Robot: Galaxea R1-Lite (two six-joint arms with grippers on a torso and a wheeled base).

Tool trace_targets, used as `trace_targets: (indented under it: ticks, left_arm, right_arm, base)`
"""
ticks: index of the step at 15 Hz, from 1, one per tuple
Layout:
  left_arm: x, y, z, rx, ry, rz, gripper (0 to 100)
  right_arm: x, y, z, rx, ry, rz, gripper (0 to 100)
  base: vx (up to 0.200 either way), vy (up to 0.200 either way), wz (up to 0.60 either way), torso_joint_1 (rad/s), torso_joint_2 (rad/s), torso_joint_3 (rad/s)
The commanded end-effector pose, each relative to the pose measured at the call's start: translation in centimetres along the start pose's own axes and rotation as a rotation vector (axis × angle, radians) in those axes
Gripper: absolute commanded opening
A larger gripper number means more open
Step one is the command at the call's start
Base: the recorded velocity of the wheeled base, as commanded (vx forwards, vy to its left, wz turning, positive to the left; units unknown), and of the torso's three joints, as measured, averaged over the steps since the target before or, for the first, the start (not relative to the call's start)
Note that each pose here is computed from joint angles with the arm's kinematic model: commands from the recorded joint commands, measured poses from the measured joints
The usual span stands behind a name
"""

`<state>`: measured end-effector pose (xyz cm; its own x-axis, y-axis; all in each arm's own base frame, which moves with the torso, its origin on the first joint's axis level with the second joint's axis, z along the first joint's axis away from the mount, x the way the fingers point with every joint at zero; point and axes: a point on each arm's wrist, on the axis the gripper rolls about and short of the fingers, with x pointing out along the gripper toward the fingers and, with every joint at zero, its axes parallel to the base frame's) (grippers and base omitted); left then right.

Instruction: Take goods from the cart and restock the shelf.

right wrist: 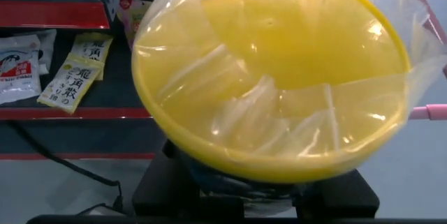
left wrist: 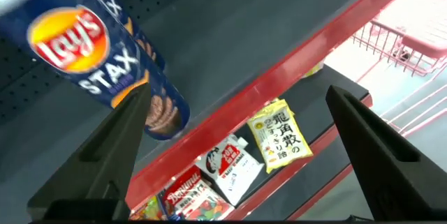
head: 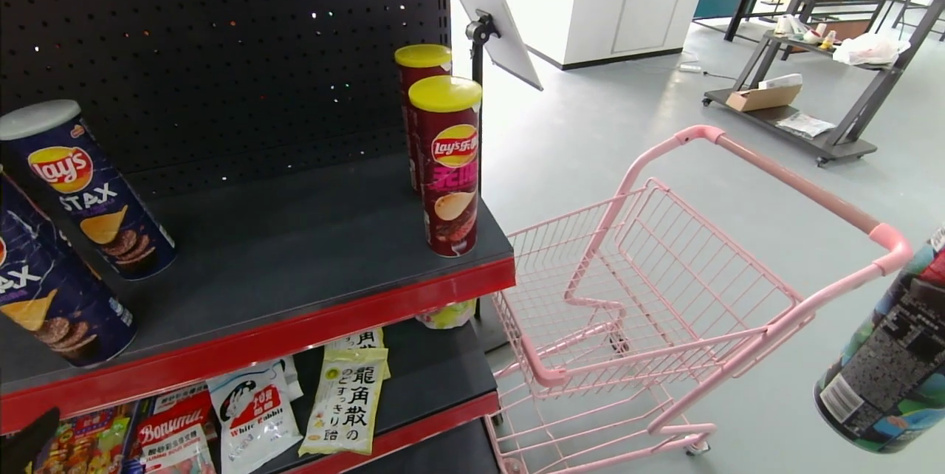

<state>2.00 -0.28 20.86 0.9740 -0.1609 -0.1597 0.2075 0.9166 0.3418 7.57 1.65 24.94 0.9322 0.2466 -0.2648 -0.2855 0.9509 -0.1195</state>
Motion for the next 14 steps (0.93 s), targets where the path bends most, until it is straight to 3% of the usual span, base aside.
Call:
trace_targets:
  ticks: [1, 8, 14]
  left_arm:
    - [0.23, 0.0, 0.13, 0.001, 0.01, 0.004, 100]
    - [0.26, -0.03, 0.05, 0.004, 0.014, 0.006, 100]
    - [0.14, 0.03, 0.11, 0.017, 0.007, 0.01, 100]
  right_arm:
    - [0.51, -0.02, -0.08, 0.0, 0.021, 0.001, 0]
    - [0.44, -0.01, -0.34, -0.006, 0.027, -0.004, 0]
    - [0.36, 0.03, -0.77, -0.014, 0.036, -0.012, 0]
  base:
    - [0.0, 0.0, 0.0, 0.173, -0.41, -0.251]
    - [-0.143, 0.0, 0.0, 0.022, -0.04, -0.027]
    - [0.0, 0.0, 0.6, 0.006, 0.0, 0.002]
